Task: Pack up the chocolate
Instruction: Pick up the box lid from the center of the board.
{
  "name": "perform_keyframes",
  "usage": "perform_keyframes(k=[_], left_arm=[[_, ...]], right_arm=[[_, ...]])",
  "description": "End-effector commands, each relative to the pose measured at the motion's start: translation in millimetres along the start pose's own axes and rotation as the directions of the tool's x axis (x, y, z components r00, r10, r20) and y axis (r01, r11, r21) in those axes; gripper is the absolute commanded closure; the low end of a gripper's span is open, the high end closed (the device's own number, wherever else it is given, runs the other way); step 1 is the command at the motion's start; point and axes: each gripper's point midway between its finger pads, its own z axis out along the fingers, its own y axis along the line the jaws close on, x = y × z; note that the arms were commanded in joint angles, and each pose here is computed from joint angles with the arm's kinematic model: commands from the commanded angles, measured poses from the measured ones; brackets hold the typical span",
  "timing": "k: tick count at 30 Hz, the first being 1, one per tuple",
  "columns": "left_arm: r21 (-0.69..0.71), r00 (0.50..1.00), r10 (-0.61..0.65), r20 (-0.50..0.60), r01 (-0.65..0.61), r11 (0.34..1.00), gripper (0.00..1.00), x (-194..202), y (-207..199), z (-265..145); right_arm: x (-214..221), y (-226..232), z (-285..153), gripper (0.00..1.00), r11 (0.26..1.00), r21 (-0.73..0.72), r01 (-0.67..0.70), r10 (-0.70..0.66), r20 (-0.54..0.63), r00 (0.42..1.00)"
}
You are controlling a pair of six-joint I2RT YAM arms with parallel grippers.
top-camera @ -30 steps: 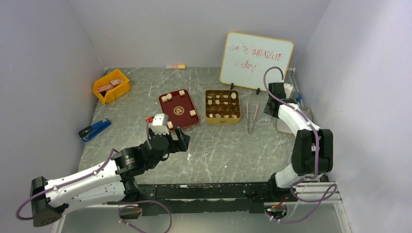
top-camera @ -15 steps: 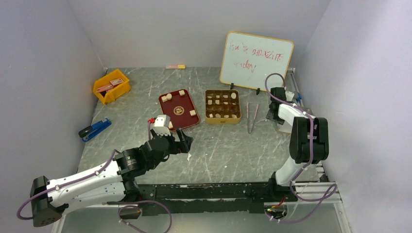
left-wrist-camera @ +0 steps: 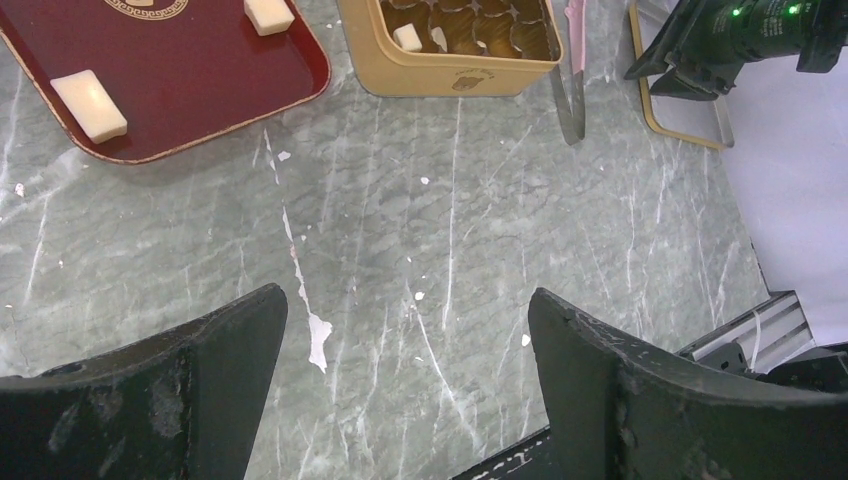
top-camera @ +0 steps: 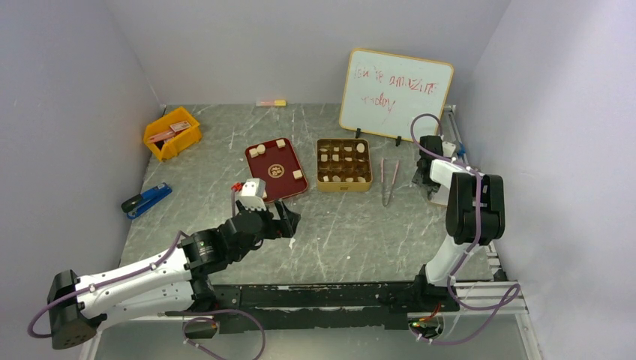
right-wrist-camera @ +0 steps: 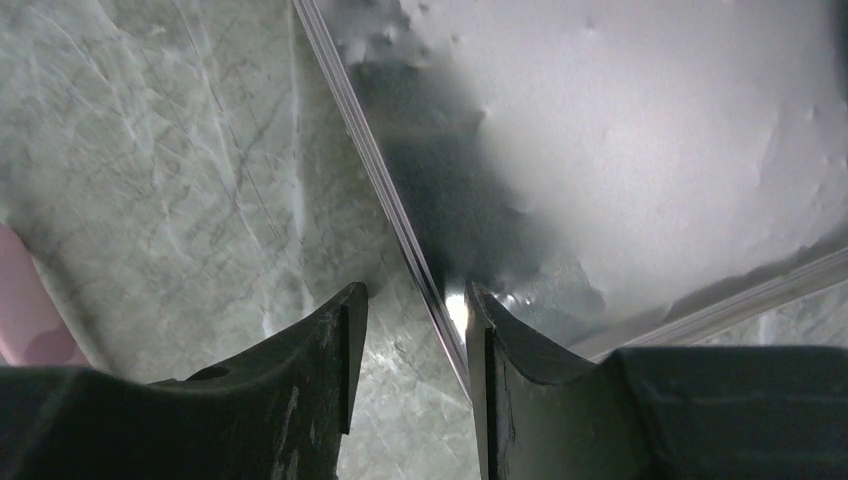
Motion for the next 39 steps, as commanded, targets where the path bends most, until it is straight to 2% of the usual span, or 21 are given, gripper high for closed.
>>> perform_keyframes(k=[1,6,19,29,39], left_arm=[[0.029,0.999,-0.035,0.009,0.035,0.999,0.05,-4,-9,-2],[0.025,0.999,-0.037,0.010,0.037,0.999,0.05,-5,-7,-3],[0.025,0.999,-0.031,0.009,0.030,0.999,0.05,-5,-9,-1],[0.015,1.000,-0.024,0.006,0.024,1.000,0.05,-5,-9,0],[0.073,0.998,-0.066,0.013,0.065,0.995,0.04,-22,-30,-8]], right_arm=[[7,7,14,0.56,1.000,-0.022,-0.010,0.010,-0.030,0.999],[17,10,19,0.61,0.999,-0.044,-0.012,0.009,-0.057,0.998],[35,11,20,1.00,0.997,-0.071,-0.018,0.011,-0.094,0.995],[10,23,-23,1.00,0.977,-0.196,-0.085,0.086,-0.006,0.996],[-41,48,-112,1.00,0.906,-0.421,-0.046,0.116,0.142,0.983]])
